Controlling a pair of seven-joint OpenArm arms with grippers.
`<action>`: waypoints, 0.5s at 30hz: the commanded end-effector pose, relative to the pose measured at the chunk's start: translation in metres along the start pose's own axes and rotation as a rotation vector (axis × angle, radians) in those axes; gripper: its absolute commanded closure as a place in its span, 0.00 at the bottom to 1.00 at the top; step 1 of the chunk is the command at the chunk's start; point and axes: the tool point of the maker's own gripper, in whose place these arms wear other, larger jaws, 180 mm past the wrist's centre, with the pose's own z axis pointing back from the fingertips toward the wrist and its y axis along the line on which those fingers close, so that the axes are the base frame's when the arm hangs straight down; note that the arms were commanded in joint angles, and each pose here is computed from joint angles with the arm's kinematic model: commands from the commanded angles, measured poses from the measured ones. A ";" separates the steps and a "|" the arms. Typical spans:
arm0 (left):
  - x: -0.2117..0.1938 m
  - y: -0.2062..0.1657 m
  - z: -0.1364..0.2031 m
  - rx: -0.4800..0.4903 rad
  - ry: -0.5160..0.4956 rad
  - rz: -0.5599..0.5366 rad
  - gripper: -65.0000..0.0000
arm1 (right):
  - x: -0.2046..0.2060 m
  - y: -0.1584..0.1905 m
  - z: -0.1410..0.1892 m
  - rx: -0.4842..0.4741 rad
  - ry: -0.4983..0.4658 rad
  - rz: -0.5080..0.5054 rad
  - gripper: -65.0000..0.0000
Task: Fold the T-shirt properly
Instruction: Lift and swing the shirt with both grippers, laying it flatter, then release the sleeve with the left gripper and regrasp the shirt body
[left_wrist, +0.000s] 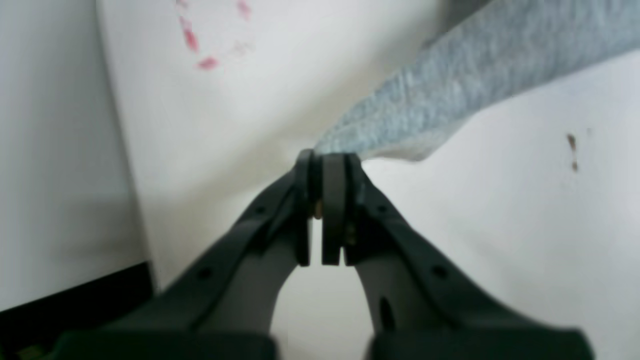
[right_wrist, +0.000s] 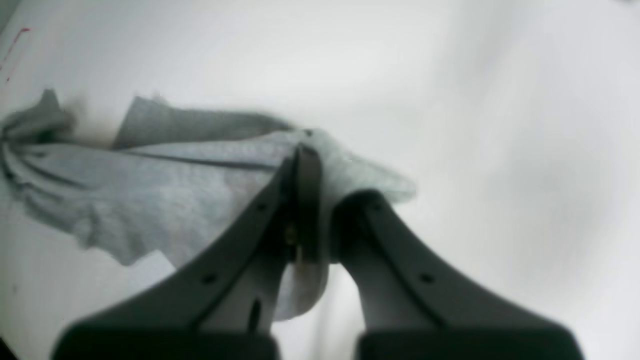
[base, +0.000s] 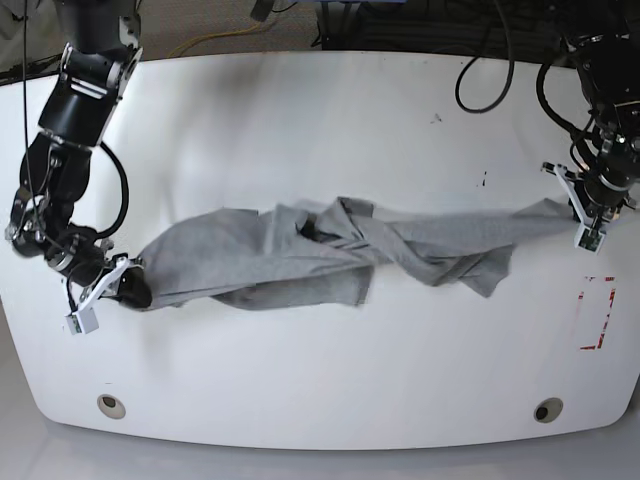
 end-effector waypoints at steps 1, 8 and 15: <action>-0.007 -0.003 0.003 0.003 -0.011 -0.007 0.97 | 0.004 0.003 0.010 0.017 -0.051 0.003 1.00; -0.038 -0.038 0.003 -0.093 0.053 -0.034 0.37 | -0.041 0.022 0.012 0.049 0.000 -0.023 1.00; -0.034 -0.059 0.009 -0.179 0.025 -0.134 0.26 | -0.050 0.038 0.011 0.069 0.001 -0.019 1.00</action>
